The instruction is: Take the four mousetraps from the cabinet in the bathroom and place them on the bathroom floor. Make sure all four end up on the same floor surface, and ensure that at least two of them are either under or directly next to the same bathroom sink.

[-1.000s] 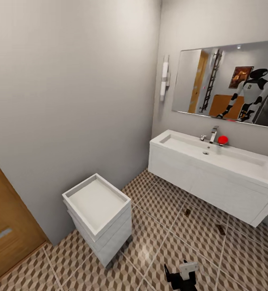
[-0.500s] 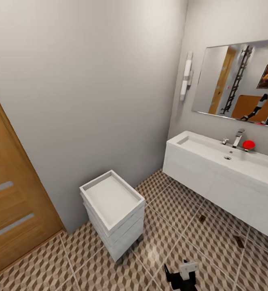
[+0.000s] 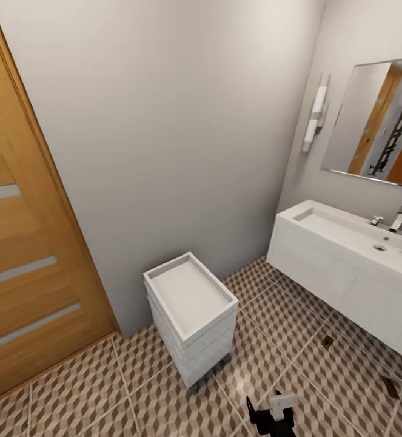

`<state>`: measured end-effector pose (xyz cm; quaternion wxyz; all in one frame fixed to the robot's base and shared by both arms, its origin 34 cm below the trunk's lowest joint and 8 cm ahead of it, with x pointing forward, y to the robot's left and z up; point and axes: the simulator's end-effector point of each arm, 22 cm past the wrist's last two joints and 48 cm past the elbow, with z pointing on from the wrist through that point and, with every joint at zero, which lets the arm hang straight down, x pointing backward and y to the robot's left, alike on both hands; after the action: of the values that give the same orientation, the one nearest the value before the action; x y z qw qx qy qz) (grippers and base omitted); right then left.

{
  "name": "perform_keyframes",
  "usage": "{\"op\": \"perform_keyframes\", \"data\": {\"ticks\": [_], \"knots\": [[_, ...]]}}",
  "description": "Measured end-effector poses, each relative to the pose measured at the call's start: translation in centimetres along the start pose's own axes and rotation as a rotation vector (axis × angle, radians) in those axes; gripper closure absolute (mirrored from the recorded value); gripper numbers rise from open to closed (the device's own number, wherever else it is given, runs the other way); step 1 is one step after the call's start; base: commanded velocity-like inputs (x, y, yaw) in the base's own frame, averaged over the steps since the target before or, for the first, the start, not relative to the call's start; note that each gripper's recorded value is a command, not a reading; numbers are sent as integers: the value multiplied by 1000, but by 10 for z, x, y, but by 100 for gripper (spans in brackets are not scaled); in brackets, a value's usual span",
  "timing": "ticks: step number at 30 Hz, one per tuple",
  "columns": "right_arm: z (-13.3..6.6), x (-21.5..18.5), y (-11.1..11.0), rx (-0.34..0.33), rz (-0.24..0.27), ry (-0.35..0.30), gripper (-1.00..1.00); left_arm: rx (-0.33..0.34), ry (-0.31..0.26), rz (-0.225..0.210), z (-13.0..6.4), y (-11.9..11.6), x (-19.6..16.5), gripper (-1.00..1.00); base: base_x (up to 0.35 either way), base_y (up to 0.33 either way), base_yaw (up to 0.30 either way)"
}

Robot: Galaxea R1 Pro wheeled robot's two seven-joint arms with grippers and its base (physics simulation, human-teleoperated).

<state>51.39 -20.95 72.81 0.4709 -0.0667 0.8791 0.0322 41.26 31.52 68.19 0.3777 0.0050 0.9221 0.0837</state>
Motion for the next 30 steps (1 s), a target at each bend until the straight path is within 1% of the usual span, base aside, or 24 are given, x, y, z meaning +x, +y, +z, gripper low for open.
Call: {"op": "perform_keyframes", "data": {"ticks": [30], "knots": [[0,8,1,-2,2,16,-100,1,16,2,0,0,7,-100,0,0,273]]}}
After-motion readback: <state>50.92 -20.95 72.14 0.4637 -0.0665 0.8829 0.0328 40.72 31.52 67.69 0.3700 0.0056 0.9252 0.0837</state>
